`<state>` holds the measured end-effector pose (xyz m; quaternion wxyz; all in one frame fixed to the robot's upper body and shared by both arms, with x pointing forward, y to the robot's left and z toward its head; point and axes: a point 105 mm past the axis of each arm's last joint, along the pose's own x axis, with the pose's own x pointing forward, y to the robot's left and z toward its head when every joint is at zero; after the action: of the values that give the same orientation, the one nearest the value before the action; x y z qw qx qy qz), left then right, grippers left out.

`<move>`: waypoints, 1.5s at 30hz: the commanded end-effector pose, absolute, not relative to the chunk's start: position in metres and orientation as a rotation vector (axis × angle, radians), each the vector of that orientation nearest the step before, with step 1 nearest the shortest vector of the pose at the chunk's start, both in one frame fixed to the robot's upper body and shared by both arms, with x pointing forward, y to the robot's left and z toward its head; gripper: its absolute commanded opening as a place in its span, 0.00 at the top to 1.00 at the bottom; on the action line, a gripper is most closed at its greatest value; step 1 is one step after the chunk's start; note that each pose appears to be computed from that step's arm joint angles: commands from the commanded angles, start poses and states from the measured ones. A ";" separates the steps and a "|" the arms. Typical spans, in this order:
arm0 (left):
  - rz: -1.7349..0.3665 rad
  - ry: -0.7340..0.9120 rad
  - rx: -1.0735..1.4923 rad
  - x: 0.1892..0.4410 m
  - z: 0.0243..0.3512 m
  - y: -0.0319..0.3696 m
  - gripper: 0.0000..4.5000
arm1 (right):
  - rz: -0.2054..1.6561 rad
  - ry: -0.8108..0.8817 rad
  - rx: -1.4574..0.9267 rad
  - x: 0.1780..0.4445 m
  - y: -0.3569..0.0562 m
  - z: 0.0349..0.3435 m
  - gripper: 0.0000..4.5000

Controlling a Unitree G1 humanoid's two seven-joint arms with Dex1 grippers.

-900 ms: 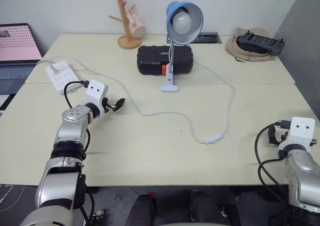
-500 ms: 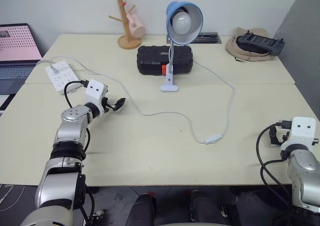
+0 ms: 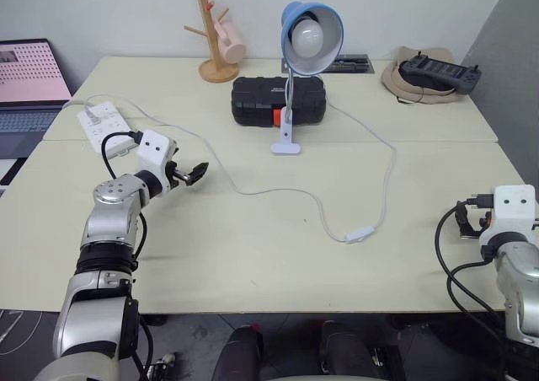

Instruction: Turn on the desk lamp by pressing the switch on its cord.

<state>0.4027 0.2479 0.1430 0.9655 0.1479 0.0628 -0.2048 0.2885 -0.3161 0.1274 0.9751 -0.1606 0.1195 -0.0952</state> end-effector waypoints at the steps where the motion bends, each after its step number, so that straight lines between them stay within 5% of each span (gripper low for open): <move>1: -0.536 0.083 0.349 0.395 0.165 0.229 0.00 | 0.107 0.173 -0.327 0.290 -0.279 0.154 0.01; 9: -1.110 0.209 0.491 0.335 0.166 0.159 0.00 | 0.825 0.415 -0.395 0.231 -0.217 0.162 0.01; 15: -1.419 0.260 0.562 0.290 0.165 0.129 0.00 | 1.007 0.472 -0.554 0.228 -0.204 0.158 0.01; 27: -1.444 0.188 0.555 0.284 0.168 0.117 0.00 | 1.245 0.454 -0.820 0.278 -0.195 0.133 0.01; 43: -1.390 0.181 0.523 0.276 0.161 0.117 0.00 | 1.392 0.447 -0.847 0.296 -0.177 0.113 0.01; 45: -1.390 0.180 0.524 0.277 0.160 0.116 0.00 | 1.390 0.447 -0.842 0.299 -0.177 0.110 0.09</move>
<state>0.2790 0.1186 0.1495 0.7323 0.2327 0.1045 -0.6314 0.2964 -0.1771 0.1049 0.6685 -0.3645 0.2078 0.6141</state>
